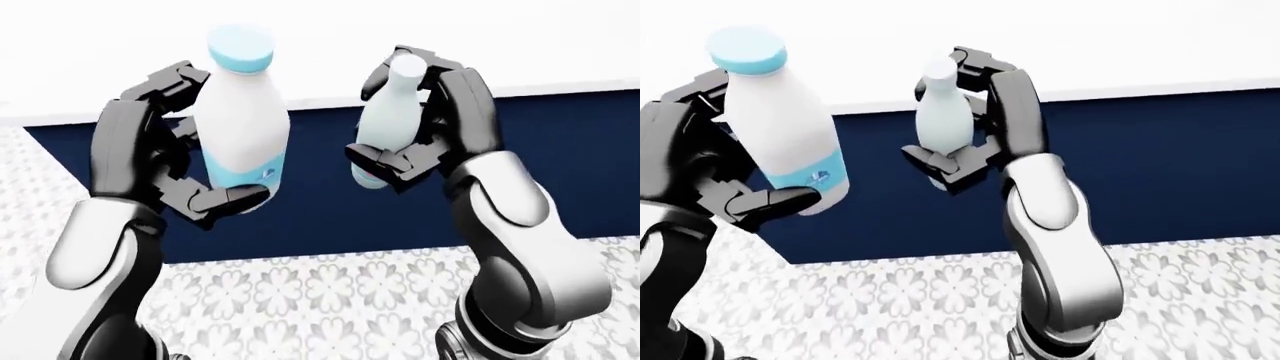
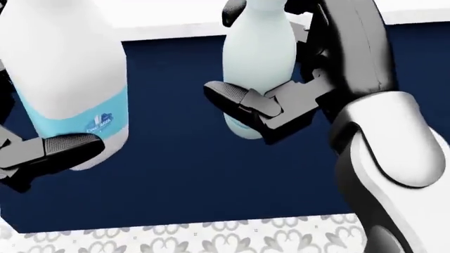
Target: Move the drinks to the dining counter.
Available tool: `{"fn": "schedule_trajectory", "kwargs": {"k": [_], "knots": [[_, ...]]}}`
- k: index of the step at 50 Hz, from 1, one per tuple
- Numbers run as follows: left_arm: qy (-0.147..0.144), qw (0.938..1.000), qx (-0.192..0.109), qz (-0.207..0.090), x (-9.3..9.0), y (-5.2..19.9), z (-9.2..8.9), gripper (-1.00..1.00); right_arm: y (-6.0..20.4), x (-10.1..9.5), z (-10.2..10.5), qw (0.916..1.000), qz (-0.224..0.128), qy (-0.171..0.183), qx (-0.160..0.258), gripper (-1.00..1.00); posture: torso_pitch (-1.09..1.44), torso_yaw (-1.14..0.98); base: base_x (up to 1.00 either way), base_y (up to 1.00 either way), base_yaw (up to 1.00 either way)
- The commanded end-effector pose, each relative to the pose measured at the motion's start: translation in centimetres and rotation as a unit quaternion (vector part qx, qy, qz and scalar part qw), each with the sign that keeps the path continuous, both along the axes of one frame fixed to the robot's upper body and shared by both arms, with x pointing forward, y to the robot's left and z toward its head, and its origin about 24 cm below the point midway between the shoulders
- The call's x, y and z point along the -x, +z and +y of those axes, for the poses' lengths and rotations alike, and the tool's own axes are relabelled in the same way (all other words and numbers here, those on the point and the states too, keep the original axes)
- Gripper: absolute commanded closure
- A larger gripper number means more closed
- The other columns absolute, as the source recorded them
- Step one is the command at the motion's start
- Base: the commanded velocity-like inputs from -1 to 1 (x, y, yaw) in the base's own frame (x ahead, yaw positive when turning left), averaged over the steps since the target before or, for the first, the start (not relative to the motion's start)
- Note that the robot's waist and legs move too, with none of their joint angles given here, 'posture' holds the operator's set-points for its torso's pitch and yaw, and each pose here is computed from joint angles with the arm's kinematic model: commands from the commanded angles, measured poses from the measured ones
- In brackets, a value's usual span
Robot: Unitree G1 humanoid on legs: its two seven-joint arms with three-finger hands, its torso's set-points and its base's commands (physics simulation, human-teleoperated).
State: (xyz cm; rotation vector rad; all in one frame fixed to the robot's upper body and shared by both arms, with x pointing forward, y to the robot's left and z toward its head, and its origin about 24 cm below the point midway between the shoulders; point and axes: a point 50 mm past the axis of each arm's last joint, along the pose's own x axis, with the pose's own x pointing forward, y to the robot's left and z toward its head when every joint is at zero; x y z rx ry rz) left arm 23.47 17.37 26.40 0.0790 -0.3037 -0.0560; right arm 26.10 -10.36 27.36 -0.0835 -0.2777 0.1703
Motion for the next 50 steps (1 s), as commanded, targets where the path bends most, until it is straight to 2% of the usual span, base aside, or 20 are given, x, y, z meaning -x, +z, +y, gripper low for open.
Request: {"fn": "schedule_trajectory", "kwargs": {"k": [1, 19, 32, 50], "knots": [[-0.005, 0.9989, -0.003, -0.047, 0.6, 1.3, -0.3, 1.0, 1.8, 0.8, -0.5, 0.9983, -0.056, -0.01, -0.011, 1.0, 0.0, 0.0, 0.29, 0.0, 0.0], [-0.007, 0.9984, -0.003, -0.057, 1.5, 2.1, -0.2, 1.0, 3.5, 1.7, -0.2, 0.9965, -0.082, -0.001, -0.012, 1.0, 0.0, 0.0, 0.09, 0.0, 0.0], [-0.007, 0.9983, -0.003, -0.059, 1.5, 2.2, -0.2, 1.0, 3.5, 1.5, -0.1, 0.9968, -0.079, -0.004, -0.013, 1.0, 0.0, 0.0, 0.41, 0.0, 0.0], [-0.007, 0.9981, -0.003, -0.061, 1.7, 2.3, -0.1, 1.0, 3.5, 1.7, 0.1, 0.9967, -0.081, 0.002, -0.011, 1.0, 0.0, 0.0, -0.14, 0.03, 0.0]]}}
